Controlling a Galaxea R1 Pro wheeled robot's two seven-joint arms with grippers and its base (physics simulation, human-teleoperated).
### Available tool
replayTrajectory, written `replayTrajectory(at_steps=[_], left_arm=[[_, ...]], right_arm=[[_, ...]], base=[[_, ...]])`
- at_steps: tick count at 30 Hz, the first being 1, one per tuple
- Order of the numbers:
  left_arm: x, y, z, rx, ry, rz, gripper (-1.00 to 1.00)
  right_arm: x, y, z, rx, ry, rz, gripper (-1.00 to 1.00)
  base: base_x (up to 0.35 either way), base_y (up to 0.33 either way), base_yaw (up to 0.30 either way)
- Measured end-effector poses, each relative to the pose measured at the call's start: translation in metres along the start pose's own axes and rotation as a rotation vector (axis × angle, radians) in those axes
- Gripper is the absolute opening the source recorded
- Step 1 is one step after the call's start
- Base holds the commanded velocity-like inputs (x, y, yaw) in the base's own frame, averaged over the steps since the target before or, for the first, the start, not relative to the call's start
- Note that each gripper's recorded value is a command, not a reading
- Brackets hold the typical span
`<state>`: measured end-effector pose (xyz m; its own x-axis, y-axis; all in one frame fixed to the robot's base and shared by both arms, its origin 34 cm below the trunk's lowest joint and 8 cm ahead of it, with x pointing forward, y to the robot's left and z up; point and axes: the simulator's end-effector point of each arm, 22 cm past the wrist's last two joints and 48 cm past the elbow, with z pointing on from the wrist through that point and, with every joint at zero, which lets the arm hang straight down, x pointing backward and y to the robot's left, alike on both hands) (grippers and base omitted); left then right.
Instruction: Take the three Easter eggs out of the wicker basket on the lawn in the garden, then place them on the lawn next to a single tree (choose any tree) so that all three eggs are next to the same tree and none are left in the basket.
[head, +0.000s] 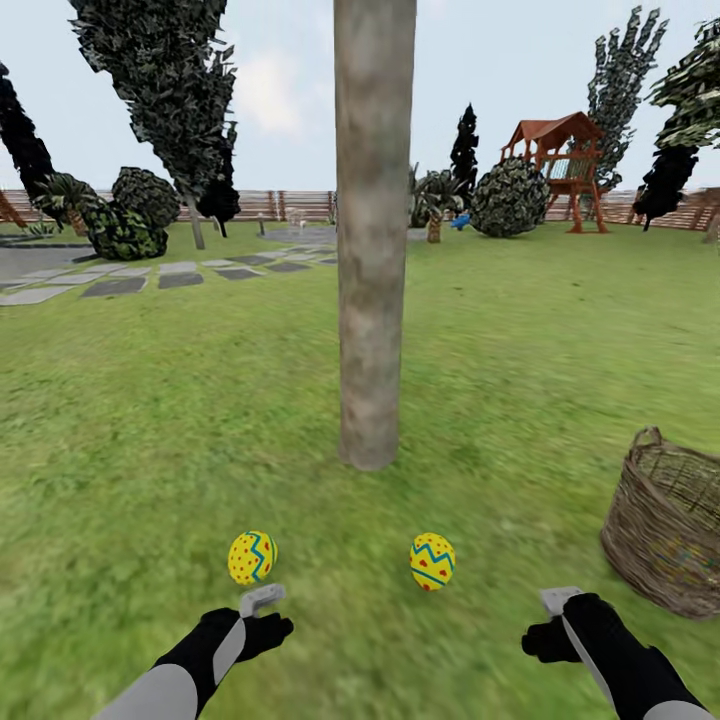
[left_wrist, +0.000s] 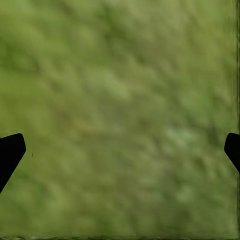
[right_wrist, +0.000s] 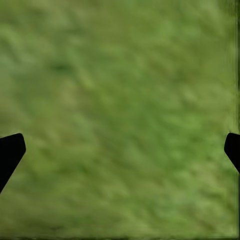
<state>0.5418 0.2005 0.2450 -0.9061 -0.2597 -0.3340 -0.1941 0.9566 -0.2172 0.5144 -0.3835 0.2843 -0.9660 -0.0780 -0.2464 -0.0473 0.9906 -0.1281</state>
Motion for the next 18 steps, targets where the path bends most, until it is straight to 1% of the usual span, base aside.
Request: replayTrajectory(at_steps=[13, 16, 18], left_arm=[[-0.022, -0.007, -0.019, 0.014, -0.054, -0.001, 1.00], [-0.028, -0.006, -0.025, 0.018, -0.069, -0.009, 1.00], [-0.032, -0.008, -0.028, 0.026, -0.078, -0.028, 1.00]], right_arm=[[-0.017, -0.002, -0.021, 0.002, -0.053, 0.005, 1.00], [-0.021, -0.003, -0.026, 0.003, -0.065, 0.007, 1.00], [-0.023, -0.004, -0.029, 0.004, -0.074, 0.008, 1.00]], base=[[-0.295, -0.195, 0.000], [-0.100, -0.090, 0.000], [-0.057, -0.025, 0.000]])
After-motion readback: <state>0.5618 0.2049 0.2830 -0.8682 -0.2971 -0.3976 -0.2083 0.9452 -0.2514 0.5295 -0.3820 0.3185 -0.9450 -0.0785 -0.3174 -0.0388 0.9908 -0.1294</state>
